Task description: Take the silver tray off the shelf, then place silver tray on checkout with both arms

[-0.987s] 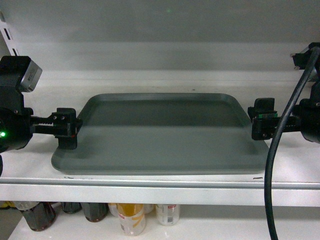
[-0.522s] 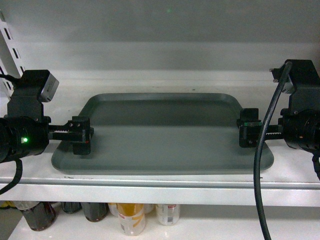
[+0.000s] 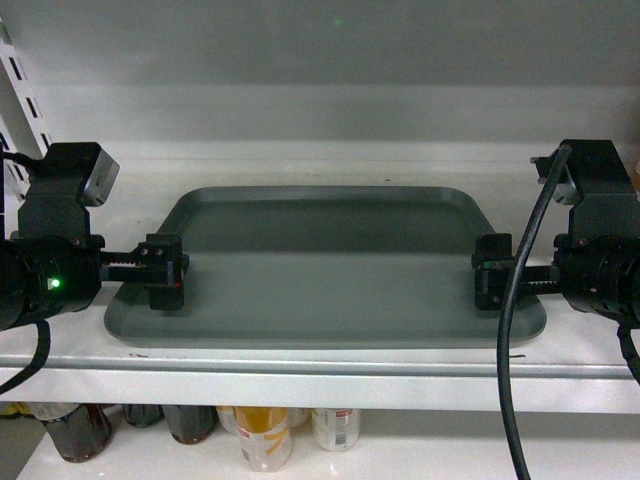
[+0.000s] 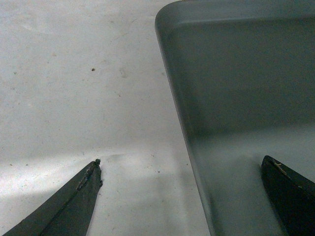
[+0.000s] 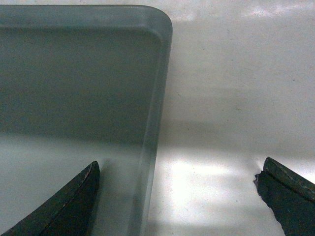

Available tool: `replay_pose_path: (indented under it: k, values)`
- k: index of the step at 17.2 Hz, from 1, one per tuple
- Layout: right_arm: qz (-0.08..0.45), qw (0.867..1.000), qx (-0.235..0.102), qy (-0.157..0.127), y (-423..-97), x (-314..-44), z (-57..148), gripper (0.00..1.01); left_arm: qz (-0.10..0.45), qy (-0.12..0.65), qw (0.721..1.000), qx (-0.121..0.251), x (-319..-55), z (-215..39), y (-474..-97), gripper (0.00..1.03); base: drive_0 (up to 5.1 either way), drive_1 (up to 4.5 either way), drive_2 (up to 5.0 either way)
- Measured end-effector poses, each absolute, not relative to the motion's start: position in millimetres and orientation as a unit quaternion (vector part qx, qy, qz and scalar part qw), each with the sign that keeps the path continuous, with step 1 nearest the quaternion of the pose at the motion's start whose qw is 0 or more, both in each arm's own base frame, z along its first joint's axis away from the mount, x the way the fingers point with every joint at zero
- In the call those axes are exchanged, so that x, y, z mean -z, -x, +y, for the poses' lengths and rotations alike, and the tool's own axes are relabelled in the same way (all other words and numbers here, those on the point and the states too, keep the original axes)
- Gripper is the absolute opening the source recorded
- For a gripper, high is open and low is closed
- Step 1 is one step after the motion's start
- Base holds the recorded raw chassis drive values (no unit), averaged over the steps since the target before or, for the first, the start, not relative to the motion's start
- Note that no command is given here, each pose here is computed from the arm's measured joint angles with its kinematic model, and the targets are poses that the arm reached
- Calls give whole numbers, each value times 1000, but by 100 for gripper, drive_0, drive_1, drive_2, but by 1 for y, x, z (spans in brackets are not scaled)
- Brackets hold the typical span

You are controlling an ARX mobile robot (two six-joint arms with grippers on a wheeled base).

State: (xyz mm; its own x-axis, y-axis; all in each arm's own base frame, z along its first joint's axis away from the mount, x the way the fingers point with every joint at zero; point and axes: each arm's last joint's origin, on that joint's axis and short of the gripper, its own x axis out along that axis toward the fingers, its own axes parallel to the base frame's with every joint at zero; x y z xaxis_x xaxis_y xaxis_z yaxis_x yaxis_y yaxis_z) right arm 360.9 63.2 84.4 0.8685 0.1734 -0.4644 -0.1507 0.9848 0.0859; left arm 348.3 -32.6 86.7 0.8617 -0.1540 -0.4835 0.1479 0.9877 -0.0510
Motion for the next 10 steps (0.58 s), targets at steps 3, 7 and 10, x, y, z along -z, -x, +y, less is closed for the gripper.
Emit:
replay_pose_path:
  k: [3, 7, 10]
  values:
    - [240, 967, -82, -22, -362, -83, 65, 98, 249, 6, 965, 79, -85, -34, -349, 98, 0, 0, 0]
    - [236, 968, -78, -24, -365, -81, 66, 98, 245, 7, 966, 80, -83, -34, -349, 98, 0, 0, 0]
    - [235, 969, -76, -24, -365, -81, 68, 80, 243, 6, 966, 86, -83, -38, -348, 81, 0, 0, 0]
